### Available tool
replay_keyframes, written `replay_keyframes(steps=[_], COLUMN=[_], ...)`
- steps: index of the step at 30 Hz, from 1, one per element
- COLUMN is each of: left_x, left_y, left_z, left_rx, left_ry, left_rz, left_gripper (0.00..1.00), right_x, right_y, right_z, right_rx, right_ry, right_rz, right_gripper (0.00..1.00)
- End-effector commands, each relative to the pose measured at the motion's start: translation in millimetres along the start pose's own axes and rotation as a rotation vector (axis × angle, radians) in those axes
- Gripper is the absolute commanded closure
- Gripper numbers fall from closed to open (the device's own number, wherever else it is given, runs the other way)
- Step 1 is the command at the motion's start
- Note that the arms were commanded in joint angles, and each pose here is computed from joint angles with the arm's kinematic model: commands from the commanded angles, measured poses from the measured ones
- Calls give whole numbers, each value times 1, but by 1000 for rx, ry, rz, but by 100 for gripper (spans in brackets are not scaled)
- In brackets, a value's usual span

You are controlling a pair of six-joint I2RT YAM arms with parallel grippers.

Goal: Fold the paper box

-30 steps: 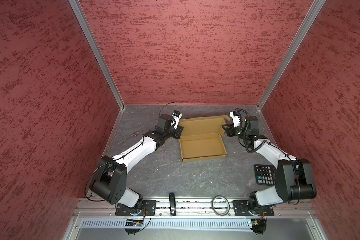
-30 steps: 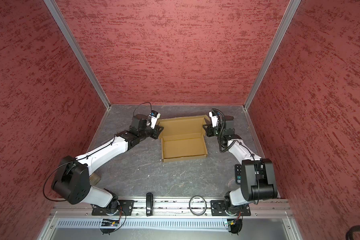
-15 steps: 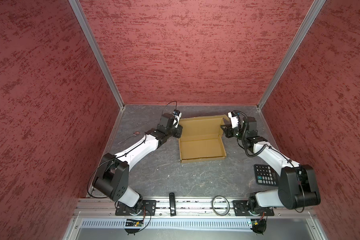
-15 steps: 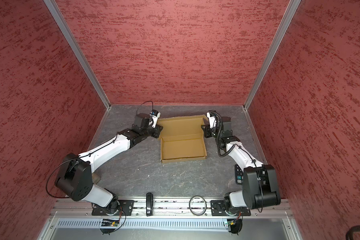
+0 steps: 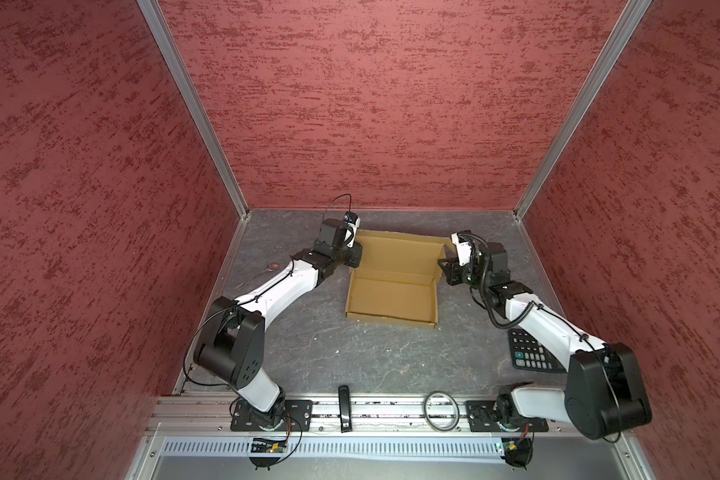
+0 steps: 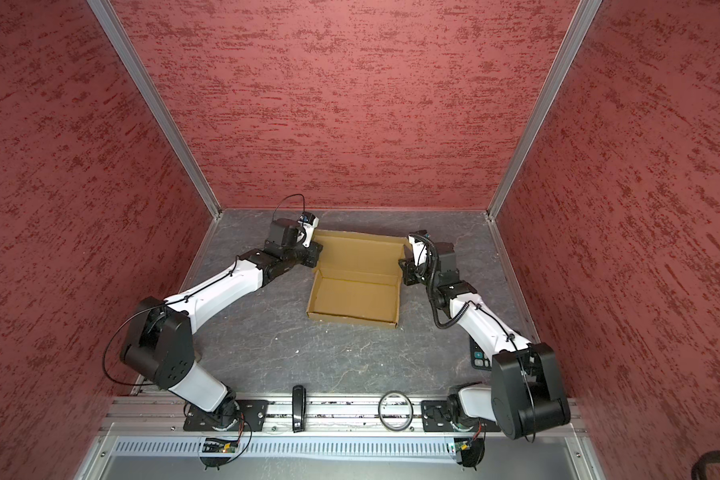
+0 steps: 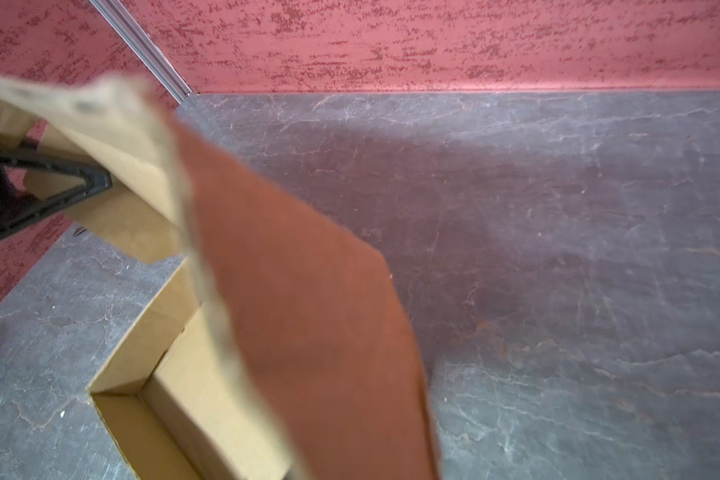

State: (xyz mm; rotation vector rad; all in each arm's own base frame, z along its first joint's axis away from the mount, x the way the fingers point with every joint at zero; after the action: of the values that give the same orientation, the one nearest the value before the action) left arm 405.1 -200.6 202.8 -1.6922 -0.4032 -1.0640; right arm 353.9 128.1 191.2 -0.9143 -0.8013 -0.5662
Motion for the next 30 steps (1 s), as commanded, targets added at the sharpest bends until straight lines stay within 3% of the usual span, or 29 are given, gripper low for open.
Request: replay_keyframes(steps=[1,14,30], left_x=[8,-16,-40], left_y=[1,-3,-7], left_z=[-11,-21,-35], left_rx=[-60,-68,-58], left_ry=[11,-24,-65], left_rz=[-29,11,20], left_gripper=[75,74,75], right_x=[3,-6,-28], right_y=[-5,-1,-3], right_z=[8,18,32], right_rx=[4,-2,0], right_ry=[9,12,47], right_rz=[-34,-28,-12], right_gripper=[86,89,85])
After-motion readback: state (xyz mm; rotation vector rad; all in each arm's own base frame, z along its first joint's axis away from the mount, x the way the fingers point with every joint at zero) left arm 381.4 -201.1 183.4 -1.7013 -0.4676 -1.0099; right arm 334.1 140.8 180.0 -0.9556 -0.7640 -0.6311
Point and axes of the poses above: each gripper's point midway between its finger pads, its own y axis out along the fingers, its own z axis along the line the jaws close on, x = y × z, the point moved 3 cm from there along -y, back along the fingers, and after that the axes turned 4 degrees about y, right-handed, at the moved point
